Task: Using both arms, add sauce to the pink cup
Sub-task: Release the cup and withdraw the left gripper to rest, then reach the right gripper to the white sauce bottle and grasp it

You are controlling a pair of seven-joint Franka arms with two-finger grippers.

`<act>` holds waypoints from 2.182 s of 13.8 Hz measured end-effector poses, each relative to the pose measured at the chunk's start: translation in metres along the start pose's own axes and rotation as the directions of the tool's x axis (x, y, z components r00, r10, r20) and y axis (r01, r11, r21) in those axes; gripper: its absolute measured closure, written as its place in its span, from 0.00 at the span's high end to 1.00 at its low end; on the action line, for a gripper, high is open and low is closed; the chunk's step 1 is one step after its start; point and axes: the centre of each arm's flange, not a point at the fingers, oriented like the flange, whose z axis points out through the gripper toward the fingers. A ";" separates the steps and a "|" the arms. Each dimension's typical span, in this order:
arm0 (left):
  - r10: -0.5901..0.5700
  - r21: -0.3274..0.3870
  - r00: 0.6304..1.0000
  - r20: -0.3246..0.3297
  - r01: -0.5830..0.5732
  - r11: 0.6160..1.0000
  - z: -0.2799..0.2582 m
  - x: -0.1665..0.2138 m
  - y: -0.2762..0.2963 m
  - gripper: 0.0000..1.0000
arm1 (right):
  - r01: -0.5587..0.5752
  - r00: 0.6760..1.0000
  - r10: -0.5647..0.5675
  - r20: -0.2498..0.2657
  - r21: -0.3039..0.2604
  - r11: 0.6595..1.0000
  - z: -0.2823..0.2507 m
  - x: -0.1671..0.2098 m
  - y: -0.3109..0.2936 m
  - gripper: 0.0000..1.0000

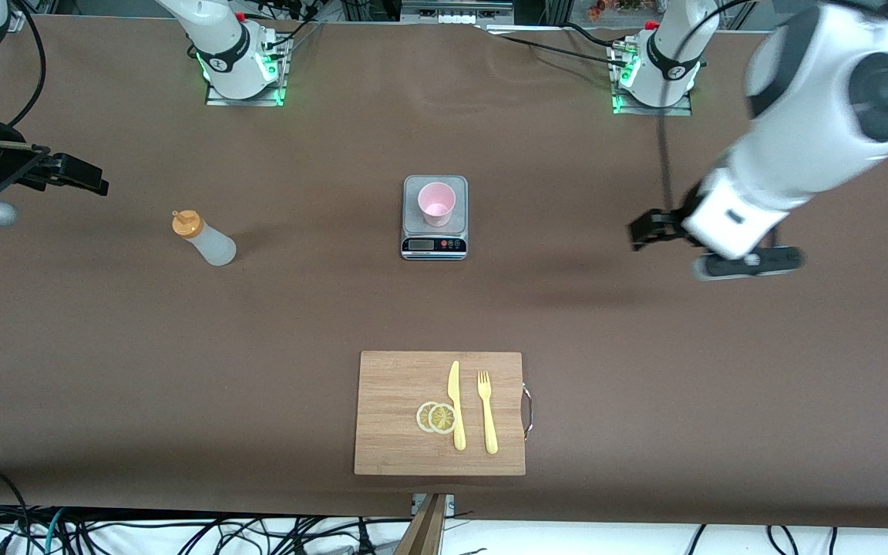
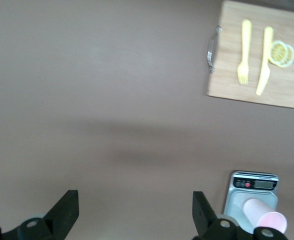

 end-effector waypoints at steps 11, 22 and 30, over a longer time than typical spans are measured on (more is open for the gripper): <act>0.107 -0.006 0.994 0.030 -0.107 0.994 -0.040 0.010 -0.132 1.00 | 0.393 0.914 -0.396 0.082 0.050 0.918 0.041 0.021 0.042 1.00; 0.121 -0.007 0.992 0.043 -0.121 0.993 -0.032 0.012 -0.126 1.00 | 0.792 0.598 -0.754 -0.272 0.346 0.503 0.162 0.050 0.185 0.99; 0.119 -0.007 0.992 0.045 -0.119 0.993 -0.031 0.012 -0.127 1.00 | 0.936 0.309 -0.732 -0.607 0.328 0.123 0.274 0.062 0.196 0.99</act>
